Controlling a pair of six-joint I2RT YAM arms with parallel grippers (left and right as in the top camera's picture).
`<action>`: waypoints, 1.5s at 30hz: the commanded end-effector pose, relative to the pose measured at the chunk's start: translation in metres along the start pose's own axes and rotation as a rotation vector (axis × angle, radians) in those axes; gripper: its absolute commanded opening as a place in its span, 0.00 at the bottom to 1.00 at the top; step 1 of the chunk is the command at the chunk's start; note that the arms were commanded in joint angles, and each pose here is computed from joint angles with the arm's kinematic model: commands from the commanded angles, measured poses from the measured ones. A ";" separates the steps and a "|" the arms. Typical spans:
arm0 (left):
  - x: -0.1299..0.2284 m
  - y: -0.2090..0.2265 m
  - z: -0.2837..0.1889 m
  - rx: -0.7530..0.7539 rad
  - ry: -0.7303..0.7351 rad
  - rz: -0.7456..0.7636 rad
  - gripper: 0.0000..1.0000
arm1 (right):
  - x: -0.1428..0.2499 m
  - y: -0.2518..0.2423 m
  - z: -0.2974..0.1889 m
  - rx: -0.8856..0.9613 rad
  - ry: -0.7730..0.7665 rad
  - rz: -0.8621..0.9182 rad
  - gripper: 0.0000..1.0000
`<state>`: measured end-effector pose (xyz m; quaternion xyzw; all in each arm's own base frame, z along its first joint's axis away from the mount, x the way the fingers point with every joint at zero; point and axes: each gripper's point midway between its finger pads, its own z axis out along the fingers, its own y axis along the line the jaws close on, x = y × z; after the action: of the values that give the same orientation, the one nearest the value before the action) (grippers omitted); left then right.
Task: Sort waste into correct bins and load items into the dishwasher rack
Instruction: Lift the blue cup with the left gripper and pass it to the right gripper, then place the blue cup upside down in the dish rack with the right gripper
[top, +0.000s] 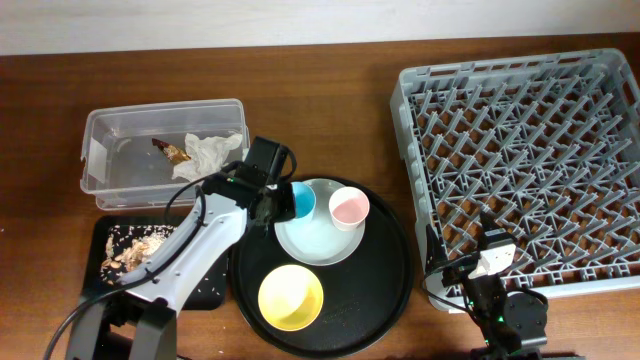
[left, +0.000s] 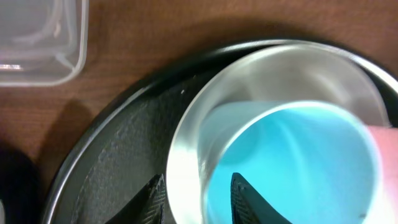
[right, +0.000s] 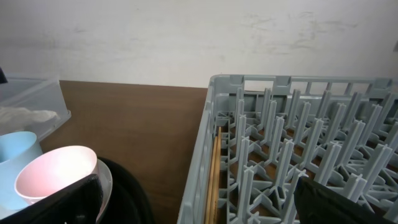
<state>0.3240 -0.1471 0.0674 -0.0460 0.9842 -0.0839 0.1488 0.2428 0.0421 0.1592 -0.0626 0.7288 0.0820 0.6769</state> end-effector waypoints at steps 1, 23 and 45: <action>0.005 0.000 -0.001 0.012 0.007 0.023 0.26 | 0.002 -0.001 0.000 0.004 0.004 0.009 0.99; 0.007 -0.106 -0.316 1.308 -0.254 0.460 0.00 | -0.210 0.148 -0.053 -0.972 0.419 0.297 0.99; 0.025 -0.166 -0.301 1.460 -0.164 0.688 0.00 | -0.220 0.178 -0.024 -1.179 0.346 0.215 0.56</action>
<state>0.2292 -0.2666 0.3709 0.3566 0.6309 -0.6432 0.2473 0.1911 0.2068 0.3758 -0.3451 0.6770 0.5499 0.3468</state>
